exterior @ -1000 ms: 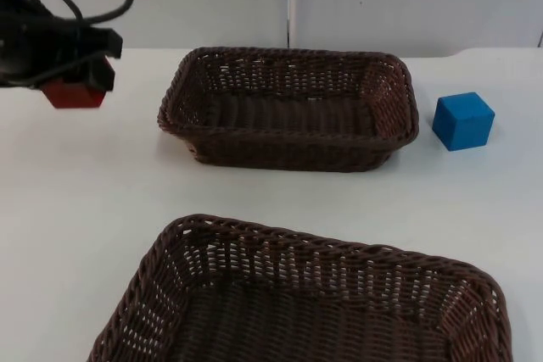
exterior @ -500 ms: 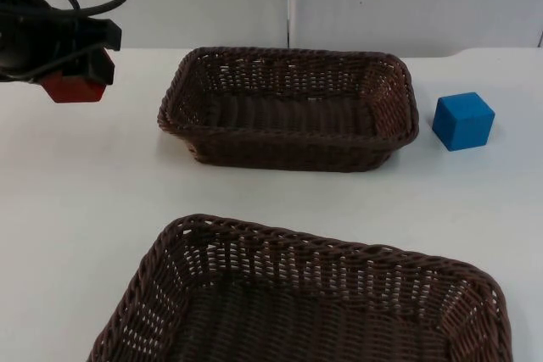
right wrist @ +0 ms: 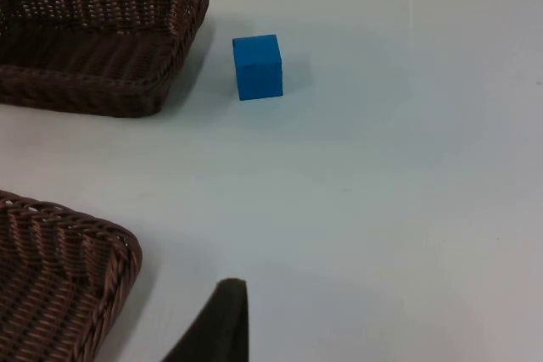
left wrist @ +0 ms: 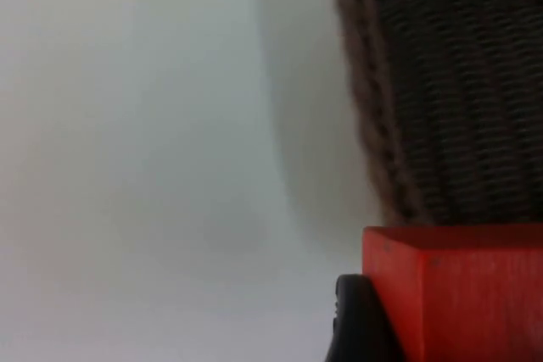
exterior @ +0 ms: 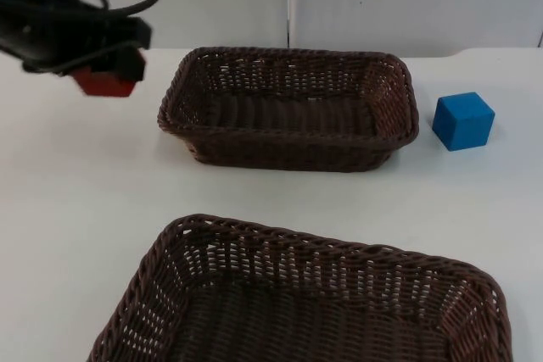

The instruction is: Pick up one cube with the left hand and place it into the upper basket. Pick up one cube with the right hand and place it into the lower basket.

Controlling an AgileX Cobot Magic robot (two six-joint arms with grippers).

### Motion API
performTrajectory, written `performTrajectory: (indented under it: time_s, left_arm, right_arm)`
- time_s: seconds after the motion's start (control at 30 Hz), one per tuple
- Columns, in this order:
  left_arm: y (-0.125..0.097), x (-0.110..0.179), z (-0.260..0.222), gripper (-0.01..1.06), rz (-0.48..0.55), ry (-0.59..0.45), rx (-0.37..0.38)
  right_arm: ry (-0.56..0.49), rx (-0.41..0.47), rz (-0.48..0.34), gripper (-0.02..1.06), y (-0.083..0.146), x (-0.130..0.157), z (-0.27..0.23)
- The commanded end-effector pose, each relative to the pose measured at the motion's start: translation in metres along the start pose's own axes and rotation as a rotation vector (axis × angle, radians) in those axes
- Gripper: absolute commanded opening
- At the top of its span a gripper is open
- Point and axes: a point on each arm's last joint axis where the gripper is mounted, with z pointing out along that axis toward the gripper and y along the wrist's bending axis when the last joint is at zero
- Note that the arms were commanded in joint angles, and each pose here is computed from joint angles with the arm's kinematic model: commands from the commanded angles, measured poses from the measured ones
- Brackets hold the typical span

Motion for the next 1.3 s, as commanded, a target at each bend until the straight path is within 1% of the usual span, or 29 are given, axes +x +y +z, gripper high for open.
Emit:
performTrajectory:
  time_s: [0.0,0.13,0.17,0.3,0.33,0.5,0.67,0.83,1.0,1.07,1.27]
  left_arm:
    - [-0.014,-0.009,-0.003,0.00,0.051,-0.021,0.024]
    - [-0.035,-0.021,-0.002,0.00,0.110,-0.055,0.056]
    - [-0.035,-0.021,-0.002,0.00,0.110,-0.055,0.056]
    - [-0.056,-0.036,0.003,0.00,0.163,-0.089,0.093]
    - [-0.056,-0.036,0.003,0.00,0.163,-0.089,0.093]
    - [-0.075,-0.048,0.024,0.00,0.199,-0.090,0.132]
    - [-0.079,-0.056,0.043,0.00,0.208,-0.065,0.160]
    - [-0.080,-0.063,0.074,0.00,0.214,-0.029,0.188]
    - [-0.080,-0.063,0.092,0.00,0.213,-0.001,0.209]
    - [-0.080,-0.062,0.106,0.00,0.214,0.020,0.219]
    - [-0.078,-0.062,0.130,0.00,0.217,0.031,0.225]
  right_arm:
    - [0.000,0.003,0.004,1.05,0.000,0.001,0.001]
    - [0.000,0.006,0.003,1.05,0.000,0.001,0.001]
    - [0.000,0.006,0.003,1.05,0.000,0.001,0.001]
    - [0.000,0.006,0.003,1.05,0.000,0.001,0.001]
    - [0.000,0.006,0.003,1.05,0.000,0.001,0.001]
    - [0.000,0.006,0.003,1.05,0.000,0.001,0.001]
    - [0.000,0.006,0.003,1.05,0.000,0.001,0.001]
    - [0.000,0.006,0.003,1.05,0.000,0.001,0.001]
    - [0.000,0.006,0.003,1.05,0.000,0.001,0.001]
    - [0.000,0.006,0.003,1.05,0.000,0.001,0.001]
    - [0.000,0.006,0.003,1.05,0.000,0.001,0.001]
